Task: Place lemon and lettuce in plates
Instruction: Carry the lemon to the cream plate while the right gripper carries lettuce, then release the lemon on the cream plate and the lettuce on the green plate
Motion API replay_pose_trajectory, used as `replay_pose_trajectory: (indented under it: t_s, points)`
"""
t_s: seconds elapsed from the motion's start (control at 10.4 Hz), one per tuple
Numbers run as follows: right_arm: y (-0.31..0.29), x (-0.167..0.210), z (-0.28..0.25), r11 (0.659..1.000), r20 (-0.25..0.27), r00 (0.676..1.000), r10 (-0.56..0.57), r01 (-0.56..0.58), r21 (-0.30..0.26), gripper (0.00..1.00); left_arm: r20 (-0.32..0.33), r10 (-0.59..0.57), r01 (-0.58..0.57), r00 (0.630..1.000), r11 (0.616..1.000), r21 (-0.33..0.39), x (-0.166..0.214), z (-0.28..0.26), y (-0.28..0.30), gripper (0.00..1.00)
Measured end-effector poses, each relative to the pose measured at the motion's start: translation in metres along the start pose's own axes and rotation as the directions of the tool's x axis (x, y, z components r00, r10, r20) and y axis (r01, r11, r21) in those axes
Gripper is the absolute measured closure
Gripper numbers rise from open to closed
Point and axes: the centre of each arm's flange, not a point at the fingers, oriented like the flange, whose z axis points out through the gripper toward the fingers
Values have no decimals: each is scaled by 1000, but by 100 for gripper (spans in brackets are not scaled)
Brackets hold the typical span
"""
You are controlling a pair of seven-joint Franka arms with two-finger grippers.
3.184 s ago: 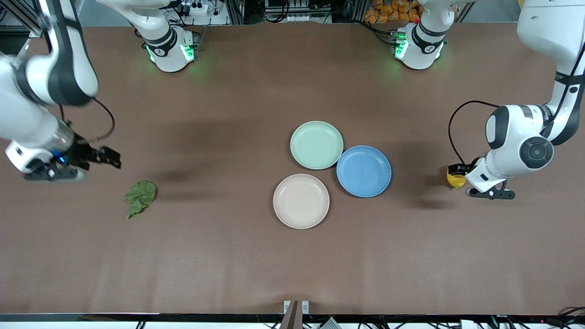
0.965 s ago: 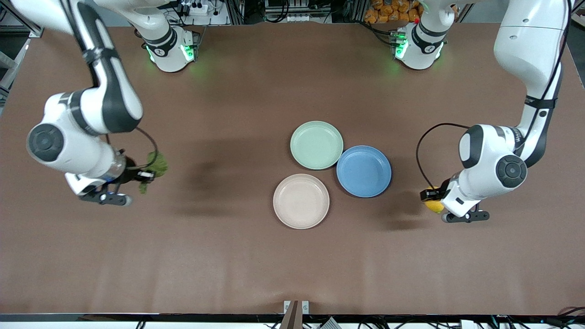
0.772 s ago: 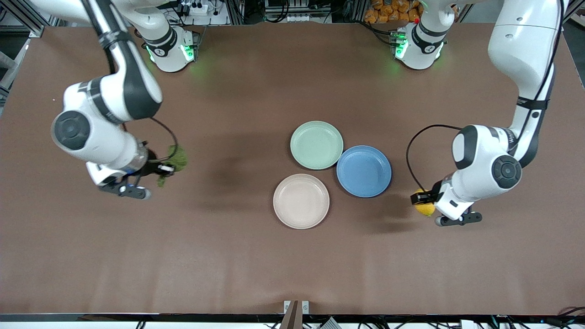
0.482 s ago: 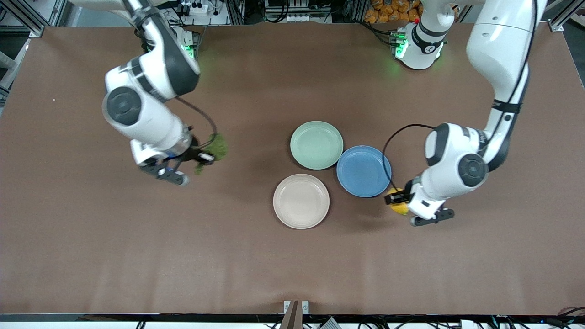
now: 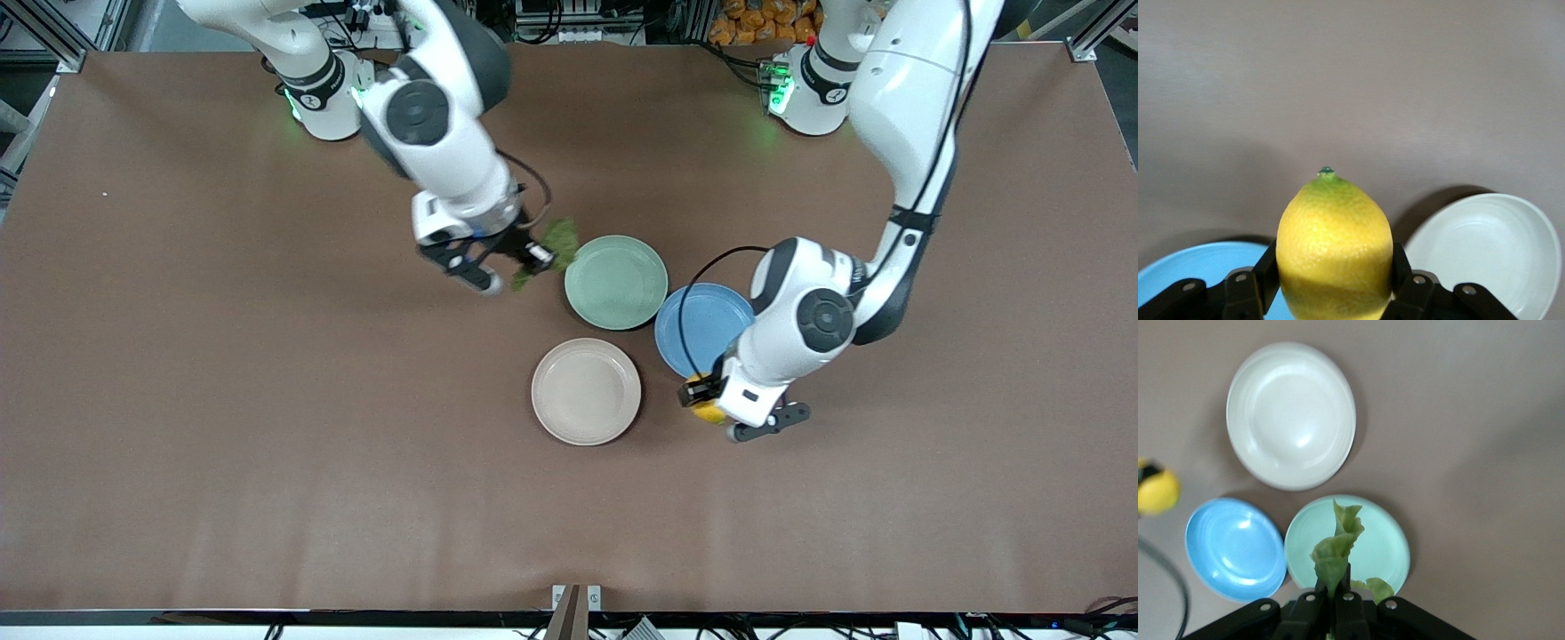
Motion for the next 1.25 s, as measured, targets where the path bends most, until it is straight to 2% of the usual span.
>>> replay_pose_trajectory:
  t_s: [0.29, 0.48, 0.58, 0.68, 0.87, 1.06, 1.16, 1.25]
  points:
    - [-9, -53, 56, 997, 41, 997, 64, -65, 28, 96, -16, -6, 6, 1000, 999, -34, -31, 20, 34, 33]
    - [-10, -76, 74, 998, 48, 997, 55, -57, 35, 89, -21, -5, 4, 1000, 999, -49, -49, 21, 52, 33]
    - [-9, -84, 79, 998, 46, 998, 49, -51, 33, 80, -23, -6, 5, 1000, 998, -57, -58, 23, 60, 33]
    - [-9, -87, 81, 998, 45, 998, 47, -48, 33, 62, -25, -6, 4, 1000, 998, -65, -66, 26, 67, 33]
    - [-11, -83, 78, 998, 39, 998, 50, -51, 37, 34, -32, -27, 24, 999, 996, -82, -75, 32, 75, 33]
    - [-11, -76, 69, 999, 19, 999, 47, -47, 8, 6, -35, -25, 22, 999, 996, -86, -80, 36, 78, 6]
    - [-11, -69, 52, 999, 2, 999, 41, -41, -15, 0, -37, -27, 23, 999, 996, -88, -79, 35, 78, 0]
    - [-12, -58, 22, 999, -15, 1000, 26, -26, -35, 0, -42, -31, 27, 999, 996, -88, -75, 34, 77, 0]
